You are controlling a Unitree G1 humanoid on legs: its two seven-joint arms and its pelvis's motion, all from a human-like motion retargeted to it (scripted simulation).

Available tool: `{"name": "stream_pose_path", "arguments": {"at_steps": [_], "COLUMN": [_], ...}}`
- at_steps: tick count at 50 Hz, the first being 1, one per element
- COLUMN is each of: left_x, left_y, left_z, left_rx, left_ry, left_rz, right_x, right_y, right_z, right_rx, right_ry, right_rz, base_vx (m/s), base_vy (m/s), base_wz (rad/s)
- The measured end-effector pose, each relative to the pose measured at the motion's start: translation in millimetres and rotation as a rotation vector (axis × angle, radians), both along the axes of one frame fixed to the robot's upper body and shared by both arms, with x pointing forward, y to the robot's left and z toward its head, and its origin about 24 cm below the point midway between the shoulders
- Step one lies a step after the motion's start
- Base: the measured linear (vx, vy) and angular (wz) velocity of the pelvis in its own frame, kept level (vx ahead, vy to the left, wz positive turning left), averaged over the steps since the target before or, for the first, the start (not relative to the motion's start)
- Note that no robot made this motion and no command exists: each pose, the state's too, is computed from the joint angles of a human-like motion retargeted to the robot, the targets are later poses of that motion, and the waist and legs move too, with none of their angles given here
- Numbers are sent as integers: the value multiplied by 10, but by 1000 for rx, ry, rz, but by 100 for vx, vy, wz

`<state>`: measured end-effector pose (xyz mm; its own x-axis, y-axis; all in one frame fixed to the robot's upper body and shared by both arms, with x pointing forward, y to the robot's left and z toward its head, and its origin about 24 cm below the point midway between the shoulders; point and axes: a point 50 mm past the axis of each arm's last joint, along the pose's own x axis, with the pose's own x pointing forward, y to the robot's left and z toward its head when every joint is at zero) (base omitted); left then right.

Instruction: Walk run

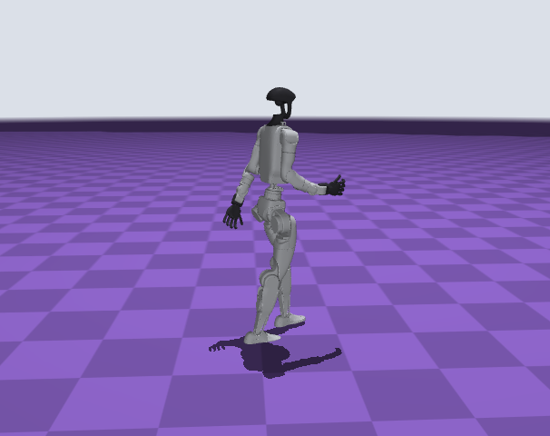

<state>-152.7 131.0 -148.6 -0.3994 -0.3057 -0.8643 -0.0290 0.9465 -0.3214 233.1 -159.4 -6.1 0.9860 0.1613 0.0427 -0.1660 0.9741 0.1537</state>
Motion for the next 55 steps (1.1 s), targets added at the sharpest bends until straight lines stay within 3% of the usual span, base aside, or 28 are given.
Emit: {"name": "stream_pose_path", "arguments": {"at_steps": [7, 17, 25, 30, 36, 43, 55], "left_x": [247, 705, 1958, 2768, 3173, 2767, 680], "left_y": [-19, 489, 977, 1176, 1339, 1198, 375], "left_z": [-85, -205, -221, 17, 242, 32, -203], "left_rx": [-42, 157, 395, 366, 377, 363, 73], "left_ry": [-77, -218, -628, -952, -1105, -977, -274], "left_rz": [22, 2, -40, -92, -139, -104, -188], "right_x": [-124, -643, -561, -522, -552, -615, -508], "right_y": [6, 306, 194, 78, 85, 74, -7], "right_z": [-148, -613, -528, -453, -506, -542, -482], "right_rx": [11, 79, -27, -46, -9, 5, -46], "right_ry": [60, 309, 245, 204, 248, 277, 251], "right_rz": [-46, -2, 79, 51, -15, -53, -14], "base_vx": [79, 104, 68, 66, 70, 76, 81], "base_vy": [-26, -26, -13, -16, -31, -46, -56], "base_wz": [-32, -41, 7, 111, 41, 21, 11]}}
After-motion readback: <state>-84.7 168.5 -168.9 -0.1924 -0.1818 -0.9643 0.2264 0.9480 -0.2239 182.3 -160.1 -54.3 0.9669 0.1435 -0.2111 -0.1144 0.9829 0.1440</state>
